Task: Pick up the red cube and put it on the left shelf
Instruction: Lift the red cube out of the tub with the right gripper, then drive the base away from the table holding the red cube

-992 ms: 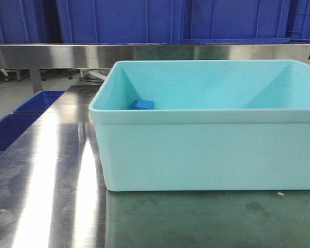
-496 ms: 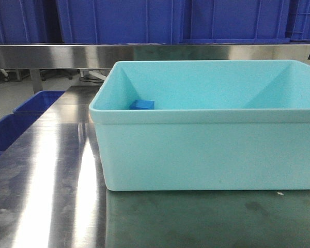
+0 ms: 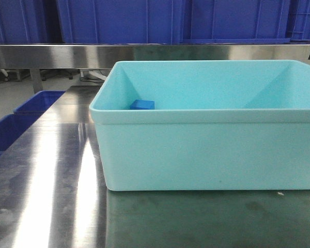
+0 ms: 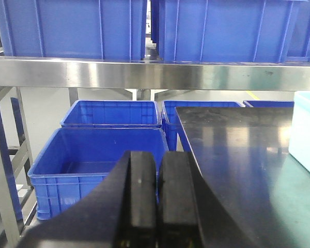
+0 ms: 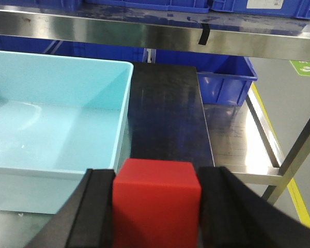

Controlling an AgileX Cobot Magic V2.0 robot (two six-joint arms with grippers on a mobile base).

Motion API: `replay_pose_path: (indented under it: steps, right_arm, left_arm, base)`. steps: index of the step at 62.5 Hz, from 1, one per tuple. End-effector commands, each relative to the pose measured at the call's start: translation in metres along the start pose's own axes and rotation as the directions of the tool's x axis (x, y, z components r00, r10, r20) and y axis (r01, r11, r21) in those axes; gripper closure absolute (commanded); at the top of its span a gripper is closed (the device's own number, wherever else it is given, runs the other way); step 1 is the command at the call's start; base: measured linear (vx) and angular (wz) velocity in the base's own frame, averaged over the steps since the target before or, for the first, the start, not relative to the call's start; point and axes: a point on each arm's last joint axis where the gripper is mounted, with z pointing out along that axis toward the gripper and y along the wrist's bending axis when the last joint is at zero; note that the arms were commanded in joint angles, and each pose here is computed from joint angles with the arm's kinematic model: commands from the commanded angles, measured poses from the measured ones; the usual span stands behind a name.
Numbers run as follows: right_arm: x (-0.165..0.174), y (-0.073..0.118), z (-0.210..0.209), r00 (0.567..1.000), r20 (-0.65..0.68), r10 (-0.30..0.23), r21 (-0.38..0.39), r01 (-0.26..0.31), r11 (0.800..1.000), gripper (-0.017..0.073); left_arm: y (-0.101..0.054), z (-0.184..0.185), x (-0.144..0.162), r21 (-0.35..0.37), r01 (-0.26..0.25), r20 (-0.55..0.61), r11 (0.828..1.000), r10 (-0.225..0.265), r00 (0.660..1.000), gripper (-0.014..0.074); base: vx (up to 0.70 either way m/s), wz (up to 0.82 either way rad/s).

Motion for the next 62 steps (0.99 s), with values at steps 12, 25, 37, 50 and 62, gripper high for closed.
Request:
replay_pose_path:
  steps: [12, 25, 37, 50, 62]
  right_arm:
    - [-0.0136, -0.0012, -0.0029, 0.996, 0.086, -0.033, 0.017, 0.032, 0.999, 0.044]
    - [-0.0136, -0.0012, -0.0029, 0.996, 0.086, -0.033, 0.017, 0.032, 0.999, 0.044]
    - [-0.0136, -0.0012, -0.0029, 0.996, 0.086, -0.033, 0.017, 0.032, 0.999, 0.044]
    - [-0.0136, -0.0012, -0.0029, 0.996, 0.086, -0.033, 0.017, 0.032, 0.999, 0.044]
    - [-0.0136, -0.0012, -0.0029, 0.996, 0.086, -0.033, 0.017, 0.032, 0.999, 0.044]
  left_arm:
    - [0.0005, -0.0002, -0.0006, 0.002, 0.009, 0.076, 1.0, -0.009, 0.997, 0.0492]
    - [0.0005, -0.0002, -0.0006, 0.002, 0.009, 0.076, 1.0, -0.009, 0.997, 0.0492]
    - [0.0005, -0.0002, -0.0006, 0.002, 0.009, 0.076, 1.0, -0.009, 0.997, 0.0492]
    - [0.0005, -0.0002, -0.0006, 0.002, 0.009, 0.076, 1.0, -0.009, 0.997, 0.0492]
    - [0.0005, -0.0002, -0.0006, 0.002, 0.009, 0.076, 1.0, -0.009, 0.997, 0.0492]
  base:
    - [0.0, 0.0]
    - [-0.06, 0.17]
    - [-0.06, 0.52]
    - [-0.1, 0.6]
    - [-0.12, 0.73]
